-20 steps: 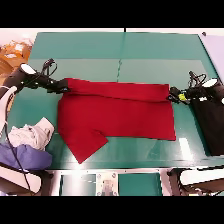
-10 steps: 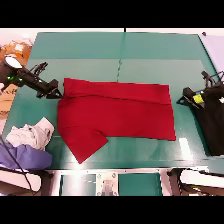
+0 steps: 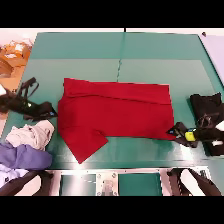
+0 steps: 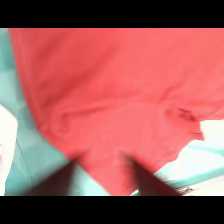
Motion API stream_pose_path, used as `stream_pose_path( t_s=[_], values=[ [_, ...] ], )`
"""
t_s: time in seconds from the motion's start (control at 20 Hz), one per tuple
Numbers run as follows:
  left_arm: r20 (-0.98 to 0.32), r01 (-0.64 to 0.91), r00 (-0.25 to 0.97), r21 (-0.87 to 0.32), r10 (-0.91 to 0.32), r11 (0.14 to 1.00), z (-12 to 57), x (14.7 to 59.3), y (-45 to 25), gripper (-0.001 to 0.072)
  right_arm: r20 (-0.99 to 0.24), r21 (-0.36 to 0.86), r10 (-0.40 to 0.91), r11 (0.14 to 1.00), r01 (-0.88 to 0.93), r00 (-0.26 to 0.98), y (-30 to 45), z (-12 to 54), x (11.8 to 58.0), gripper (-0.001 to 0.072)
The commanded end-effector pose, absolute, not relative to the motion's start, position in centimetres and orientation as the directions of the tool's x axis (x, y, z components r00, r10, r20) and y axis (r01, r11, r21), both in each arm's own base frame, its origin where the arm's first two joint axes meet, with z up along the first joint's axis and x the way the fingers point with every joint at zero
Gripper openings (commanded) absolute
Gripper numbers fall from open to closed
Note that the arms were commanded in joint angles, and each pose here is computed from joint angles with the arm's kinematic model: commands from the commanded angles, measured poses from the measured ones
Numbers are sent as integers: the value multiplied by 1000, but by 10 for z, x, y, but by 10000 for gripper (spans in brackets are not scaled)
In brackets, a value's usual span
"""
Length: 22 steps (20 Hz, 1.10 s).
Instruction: Fold the shirts.
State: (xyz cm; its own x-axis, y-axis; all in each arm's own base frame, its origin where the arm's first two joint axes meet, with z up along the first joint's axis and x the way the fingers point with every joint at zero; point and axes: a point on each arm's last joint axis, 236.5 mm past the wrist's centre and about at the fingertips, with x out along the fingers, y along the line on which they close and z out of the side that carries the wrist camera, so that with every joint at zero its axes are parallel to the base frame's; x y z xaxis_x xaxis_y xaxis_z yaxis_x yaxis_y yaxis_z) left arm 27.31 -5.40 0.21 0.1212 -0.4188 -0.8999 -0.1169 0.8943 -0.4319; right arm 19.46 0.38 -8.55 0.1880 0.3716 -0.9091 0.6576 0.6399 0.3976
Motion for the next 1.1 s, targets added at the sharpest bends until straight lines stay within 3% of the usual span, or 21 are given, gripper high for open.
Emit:
stream_pose_path(
  t_s=[0.0,0.2,0.25,0.3,0.35,0.6,0.75,0.8,0.9,0.95,1.05],
  values=[
    [-907,-194,138,-418,-397,888,-23,245,-55,630,-858,491,397,449,746,326,25,-115,199,536],
    [-913,-302,82,-405,-399,863,-65,219,-58,630,-817,544,398,292,786,417,27,-122,218,527],
    [-913,-316,67,-402,-402,860,-73,212,-59,630,-811,558,386,287,778,440,23,-123,225,343],
    [-910,-328,54,-404,-410,854,-78,206,-61,630,-808,569,377,300,766,453,21,-124,228,77],
    [-902,-343,41,-417,-430,842,-83,200,-67,630,-807,576,365,319,752,463,18,-124,231,23],
    [-847,-439,-2,-477,-531,762,-105,169,-94,629,-802,595,351,393,701,484,12,-117,241,22],
    [-797,-464,46,-551,-603,693,-113,167,-127,628,-796,604,343,405,686,499,8,-111,247,22],
    [-798,-452,86,-565,-597,690,-116,174,-135,555,-795,606,341,407,684,501,8,-110,249,22],
    [-797,-427,150,-586,-586,688,-116,189,-143,178,-794,608,345,427,670,501,8,-108,249,22],
    [-781,-410,156,-608,-605,679,-112,191,-148,27,-795,607,350,432,667,496,9,-109,248,22],
    [-757,-337,84,-634,-648,696,-100,180,-158,28,-810,586,350,471,659,470,8,-110,243,22]
  ],
)
